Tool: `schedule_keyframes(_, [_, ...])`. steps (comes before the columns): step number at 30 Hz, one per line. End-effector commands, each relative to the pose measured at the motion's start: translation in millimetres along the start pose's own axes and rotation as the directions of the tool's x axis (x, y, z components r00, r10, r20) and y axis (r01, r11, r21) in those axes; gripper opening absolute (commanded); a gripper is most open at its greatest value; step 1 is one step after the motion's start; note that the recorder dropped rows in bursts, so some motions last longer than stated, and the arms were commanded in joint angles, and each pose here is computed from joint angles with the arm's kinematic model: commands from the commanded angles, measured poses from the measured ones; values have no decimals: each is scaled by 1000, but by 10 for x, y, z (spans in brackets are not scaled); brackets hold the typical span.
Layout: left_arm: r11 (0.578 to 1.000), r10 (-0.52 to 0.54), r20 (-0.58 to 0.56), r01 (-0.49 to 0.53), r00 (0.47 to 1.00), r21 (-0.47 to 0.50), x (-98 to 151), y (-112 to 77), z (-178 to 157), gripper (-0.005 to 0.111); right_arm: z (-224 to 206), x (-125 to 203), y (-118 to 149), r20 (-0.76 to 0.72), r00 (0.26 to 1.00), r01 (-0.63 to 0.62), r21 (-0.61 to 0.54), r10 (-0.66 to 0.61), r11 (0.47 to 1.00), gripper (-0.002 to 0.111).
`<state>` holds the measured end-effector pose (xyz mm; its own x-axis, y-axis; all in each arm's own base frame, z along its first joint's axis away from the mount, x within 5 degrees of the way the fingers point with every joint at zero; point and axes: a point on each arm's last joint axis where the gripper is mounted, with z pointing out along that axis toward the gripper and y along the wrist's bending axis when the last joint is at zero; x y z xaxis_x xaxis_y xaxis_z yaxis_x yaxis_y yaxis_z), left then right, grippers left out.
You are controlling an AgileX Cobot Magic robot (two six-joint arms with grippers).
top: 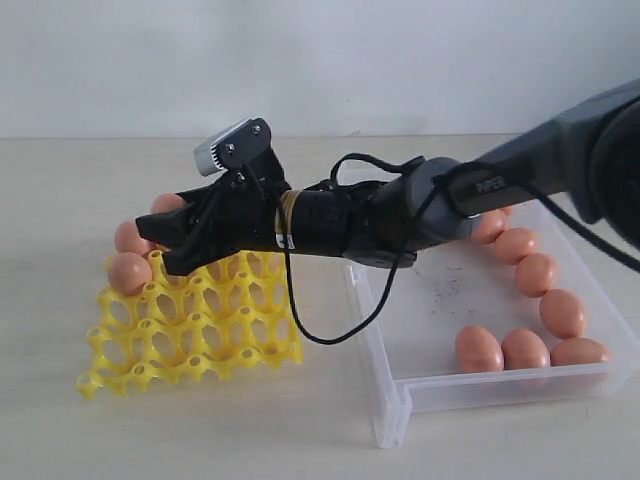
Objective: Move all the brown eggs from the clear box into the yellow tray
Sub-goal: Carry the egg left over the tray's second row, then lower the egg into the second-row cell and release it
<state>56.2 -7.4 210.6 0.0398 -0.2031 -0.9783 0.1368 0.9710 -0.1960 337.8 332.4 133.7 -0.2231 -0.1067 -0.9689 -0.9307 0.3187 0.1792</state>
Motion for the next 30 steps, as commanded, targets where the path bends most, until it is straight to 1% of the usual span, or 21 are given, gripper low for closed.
schedule_keyframes(1, [1000, -17, 20, 17, 1000, 4, -26, -3, -3, 4, 149, 105, -52, -39, 999, -32, -47, 30, 998, 0])
schedule_keyframes(6, [1000, -17, 20, 17, 1000, 4, -26, -3, -3, 4, 192, 243, -109, -78, 996, -44, -22, 42, 999, 0])
schedule_keyframes(9, [1000, -17, 20, 17, 1000, 4, -26, -3, -3, 4, 226, 278, -135, -85, 995, -57, -10, 56, 998, 0])
schedule_keyframes(12, [1000, -17, 20, 17, 1000, 4, -26, -3, -3, 4, 265, 293, -135, -111, 992, -62, 26, 64, 998, 0])
schedule_keyframes(14, [1000, -17, 20, 17, 1000, 4, -26, -3, -3, 4, 266, 297, -136, -115, 991, -60, 28, 63, 998, 9])
schedule_keyframes(15, [1000, -17, 20, 17, 1000, 4, -26, -3, -3, 4, 266, 297, -136, -115, 991, -63, 29, 66, 998, 18])
schedule_keyframes(16, [1000, -17, 20, 17, 1000, 4, -26, -3, -3, 4, 266, 297, -136, -115, 991, -65, 29, 68, 997, 23])
schedule_keyframes(17, [1000, -17, 20, 17, 1000, 4, -26, -3, -3, 4, 266, 296, -137, -114, 991, -71, 30, 74, 997, 32])
schedule_keyframes(19, [1000, -17, 20, 17, 1000, 4, -26, -3, -3, 4, 265, 298, -141, -115, 989, -89, 36, 92, 995, 43])
schedule_keyframes(21, [1000, -17, 20, 17, 1000, 4, -26, -3, -3, 4, 265, 301, -143, -117, 987, -102, 41, 106, 994, 50])
schedule_keyframes(25, [1000, -17, 20, 17, 1000, 4, -26, -3, -3, 4, 262, 277, -140, -113, 986, -119, 43, 123, 992, 51])
schedule_keyframes(30, [1000, -17, 20, 17, 1000, 4, -26, -3, -3, 4, 209, 45, -140, -114, 990, -74, 92, 85, 993, 51])
